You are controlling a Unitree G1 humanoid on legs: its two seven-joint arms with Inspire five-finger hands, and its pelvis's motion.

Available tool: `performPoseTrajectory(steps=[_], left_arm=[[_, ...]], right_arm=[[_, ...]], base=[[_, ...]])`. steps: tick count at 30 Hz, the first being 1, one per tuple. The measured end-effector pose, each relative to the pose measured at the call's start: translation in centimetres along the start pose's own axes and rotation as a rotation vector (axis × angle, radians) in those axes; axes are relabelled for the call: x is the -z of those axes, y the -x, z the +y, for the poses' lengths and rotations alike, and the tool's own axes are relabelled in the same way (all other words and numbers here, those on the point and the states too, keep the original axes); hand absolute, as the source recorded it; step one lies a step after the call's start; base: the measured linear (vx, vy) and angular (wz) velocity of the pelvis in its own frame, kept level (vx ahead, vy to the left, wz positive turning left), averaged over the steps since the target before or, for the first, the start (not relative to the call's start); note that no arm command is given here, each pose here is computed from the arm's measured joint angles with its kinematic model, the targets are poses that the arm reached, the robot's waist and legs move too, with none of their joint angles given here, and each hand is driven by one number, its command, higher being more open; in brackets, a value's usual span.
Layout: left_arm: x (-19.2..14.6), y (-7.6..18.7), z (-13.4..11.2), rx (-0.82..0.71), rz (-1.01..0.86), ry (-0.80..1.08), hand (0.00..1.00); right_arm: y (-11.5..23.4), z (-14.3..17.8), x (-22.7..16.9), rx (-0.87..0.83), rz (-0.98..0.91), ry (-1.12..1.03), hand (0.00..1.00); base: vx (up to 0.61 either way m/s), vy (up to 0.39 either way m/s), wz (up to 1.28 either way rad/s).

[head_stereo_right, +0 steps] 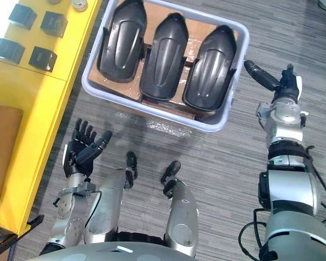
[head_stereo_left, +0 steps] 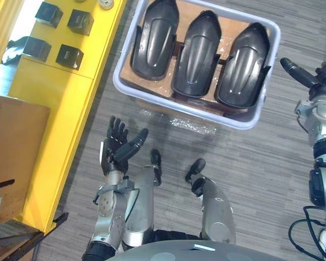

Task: Walk over and take three plastic housings, then place them on the shelf

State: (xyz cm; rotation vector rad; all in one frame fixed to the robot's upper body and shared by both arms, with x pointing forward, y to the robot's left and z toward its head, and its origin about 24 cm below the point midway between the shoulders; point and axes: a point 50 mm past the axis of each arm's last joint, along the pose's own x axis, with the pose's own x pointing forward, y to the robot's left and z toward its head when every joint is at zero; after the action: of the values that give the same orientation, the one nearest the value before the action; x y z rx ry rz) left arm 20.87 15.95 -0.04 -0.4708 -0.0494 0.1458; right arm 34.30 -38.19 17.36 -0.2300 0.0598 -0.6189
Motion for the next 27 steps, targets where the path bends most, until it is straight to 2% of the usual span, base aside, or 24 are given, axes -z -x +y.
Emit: performPoseTrajectory(steps=[2, 9, 17, 27], left_arm=[[0.2, 0.1, 0.1, -0.002, 0.011, -0.002, 1.00], [1.3, 0.5, -0.8, 0.055, 0.062, 0.033, 1.00], [1.5, 0.7, -0.8, 0.078, 0.083, 0.032, 1.00], [1.7, 0.8, -0.9, 0.090, 0.099, 0.053, 1.00]], right_arm=[[-0.1, -0.3, 0.1, 0.004, 0.033, 0.012, 1.00], [-0.8, -2.9, -3.1, 0.043, 0.054, 0.092, 1.00], [-0.7, -2.7, -1.6, -0.040, 0.184, 0.192, 1.00], [-0.8, -1.9, -2.3, -0.105, 0.159, 0.318, 1.00]], base=[[0.00, -0.024, 0.16], [-0.02, -0.015, 0.12], [-0.02, -0.044, 0.09], [-0.02, -0.015, 0.02]])
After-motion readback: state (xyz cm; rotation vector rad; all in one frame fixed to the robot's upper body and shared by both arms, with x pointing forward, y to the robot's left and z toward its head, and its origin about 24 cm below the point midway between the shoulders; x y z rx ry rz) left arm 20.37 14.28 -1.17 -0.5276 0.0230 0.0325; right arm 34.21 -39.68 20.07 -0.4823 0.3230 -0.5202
